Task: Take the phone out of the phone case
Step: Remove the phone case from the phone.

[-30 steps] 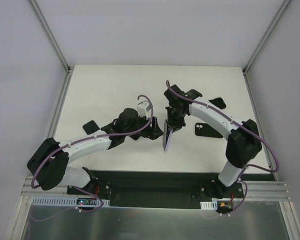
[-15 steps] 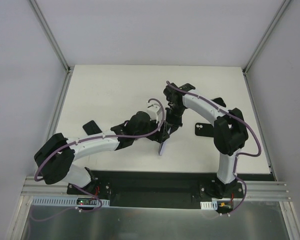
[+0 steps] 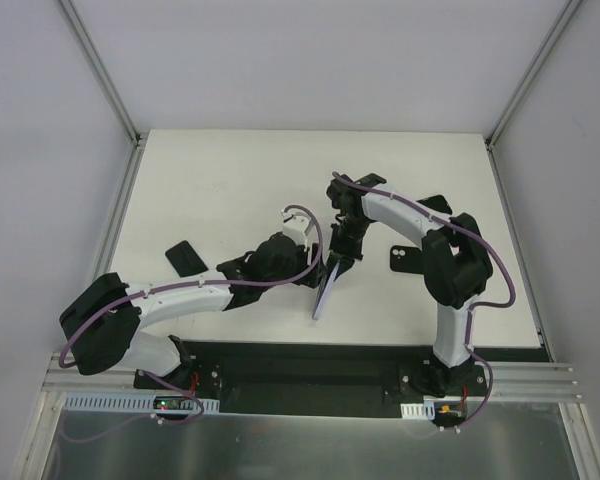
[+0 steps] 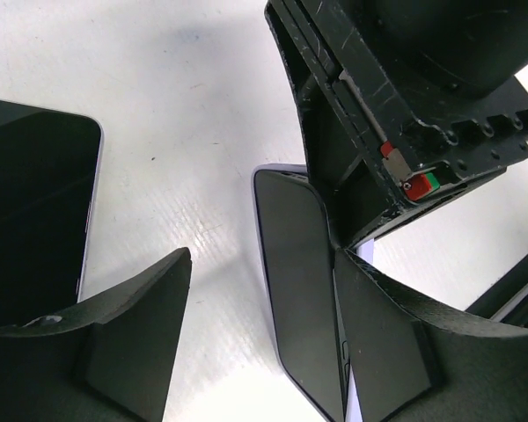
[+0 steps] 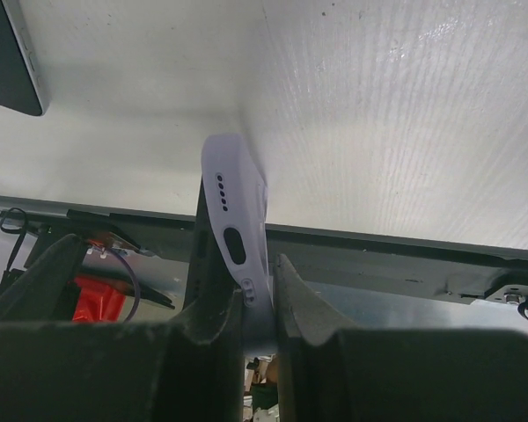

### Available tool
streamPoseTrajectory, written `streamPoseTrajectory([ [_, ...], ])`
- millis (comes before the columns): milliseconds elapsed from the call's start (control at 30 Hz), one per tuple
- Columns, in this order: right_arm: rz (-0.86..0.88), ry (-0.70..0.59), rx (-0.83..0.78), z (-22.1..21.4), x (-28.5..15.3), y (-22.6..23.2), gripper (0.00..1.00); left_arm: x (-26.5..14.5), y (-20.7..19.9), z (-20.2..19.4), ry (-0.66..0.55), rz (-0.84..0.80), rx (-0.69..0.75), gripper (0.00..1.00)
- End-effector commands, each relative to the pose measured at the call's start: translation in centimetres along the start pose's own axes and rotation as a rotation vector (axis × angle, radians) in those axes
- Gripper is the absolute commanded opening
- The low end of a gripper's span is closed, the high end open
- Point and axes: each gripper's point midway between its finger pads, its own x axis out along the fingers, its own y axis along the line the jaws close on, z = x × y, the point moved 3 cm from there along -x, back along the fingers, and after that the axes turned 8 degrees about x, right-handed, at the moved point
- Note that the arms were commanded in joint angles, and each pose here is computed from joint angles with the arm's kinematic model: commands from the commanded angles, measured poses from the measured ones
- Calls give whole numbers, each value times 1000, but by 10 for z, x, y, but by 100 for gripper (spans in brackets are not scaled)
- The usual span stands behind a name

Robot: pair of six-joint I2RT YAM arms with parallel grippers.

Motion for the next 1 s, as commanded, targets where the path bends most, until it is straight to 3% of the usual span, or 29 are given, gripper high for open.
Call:
streamPoseTrajectory([
  [0,-80,18,43,-4,7,-13,1,-3,7,1,-21,56,45,64],
  [467,-80,16,71,3,7,-17,1,-8,-1,-20,24,57,90,65],
  [667,-72,14,73,5,7,-15,1,-4,-1,-27,64,137,198,65],
  [967,-66,10,77,3,5,-16,1,9,1,-27,98,207,222,65],
])
